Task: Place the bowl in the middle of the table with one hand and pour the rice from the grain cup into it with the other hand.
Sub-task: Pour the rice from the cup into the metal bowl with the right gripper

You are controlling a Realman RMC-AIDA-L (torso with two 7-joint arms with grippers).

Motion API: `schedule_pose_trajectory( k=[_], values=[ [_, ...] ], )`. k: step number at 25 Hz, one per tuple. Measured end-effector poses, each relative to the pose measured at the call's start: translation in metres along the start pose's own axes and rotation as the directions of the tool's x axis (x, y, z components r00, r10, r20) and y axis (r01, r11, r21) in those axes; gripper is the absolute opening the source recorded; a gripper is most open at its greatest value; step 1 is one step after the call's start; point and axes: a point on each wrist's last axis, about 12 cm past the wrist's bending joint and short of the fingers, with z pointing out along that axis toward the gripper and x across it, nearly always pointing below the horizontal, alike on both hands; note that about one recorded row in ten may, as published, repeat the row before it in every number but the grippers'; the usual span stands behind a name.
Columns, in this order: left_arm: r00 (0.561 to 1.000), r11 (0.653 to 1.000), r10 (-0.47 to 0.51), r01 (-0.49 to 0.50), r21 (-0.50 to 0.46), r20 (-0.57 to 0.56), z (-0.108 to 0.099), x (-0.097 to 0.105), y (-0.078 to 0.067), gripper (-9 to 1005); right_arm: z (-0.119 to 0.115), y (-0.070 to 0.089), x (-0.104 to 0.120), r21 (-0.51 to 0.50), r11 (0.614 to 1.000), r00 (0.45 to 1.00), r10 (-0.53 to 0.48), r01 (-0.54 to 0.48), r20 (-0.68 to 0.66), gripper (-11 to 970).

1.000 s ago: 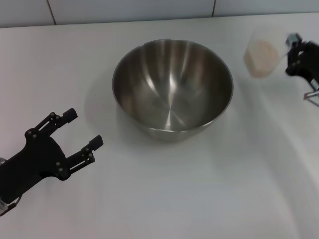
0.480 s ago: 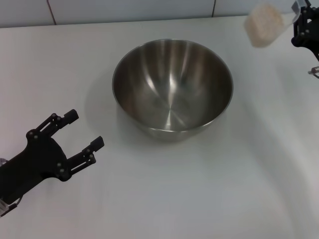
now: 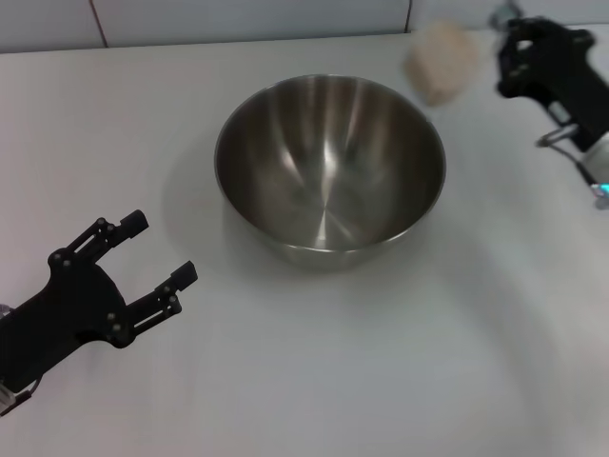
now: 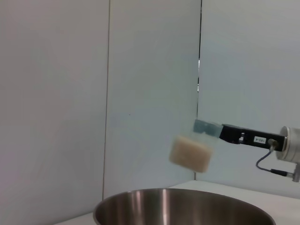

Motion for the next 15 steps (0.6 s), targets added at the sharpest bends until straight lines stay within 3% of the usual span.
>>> schedule_pose_trajectory(
  k=[3,8,15],
  values=[
    [1.0,1.0,0.0,0.0,0.0,0.001,0.0,0.0,0.0,840,0.015,0.017,-0.001,-0.145,0.989,0.999,-0.035,0.032,-0.023,16],
    [1.0,1.0,0.0,0.0,0.0,0.002,0.0,0.0,0.0,840,0.032,0.034,-0.004,-0.283,0.957,0.996,-0.081,0.07,-0.03,15],
    [1.0,1.0,-0.001,0.001,-0.001,0.005,0.0,0.0,0.0,840,0.045,0.045,-0.005,-0.366,0.925,0.991,-0.127,0.105,-0.037,16]
  ],
)
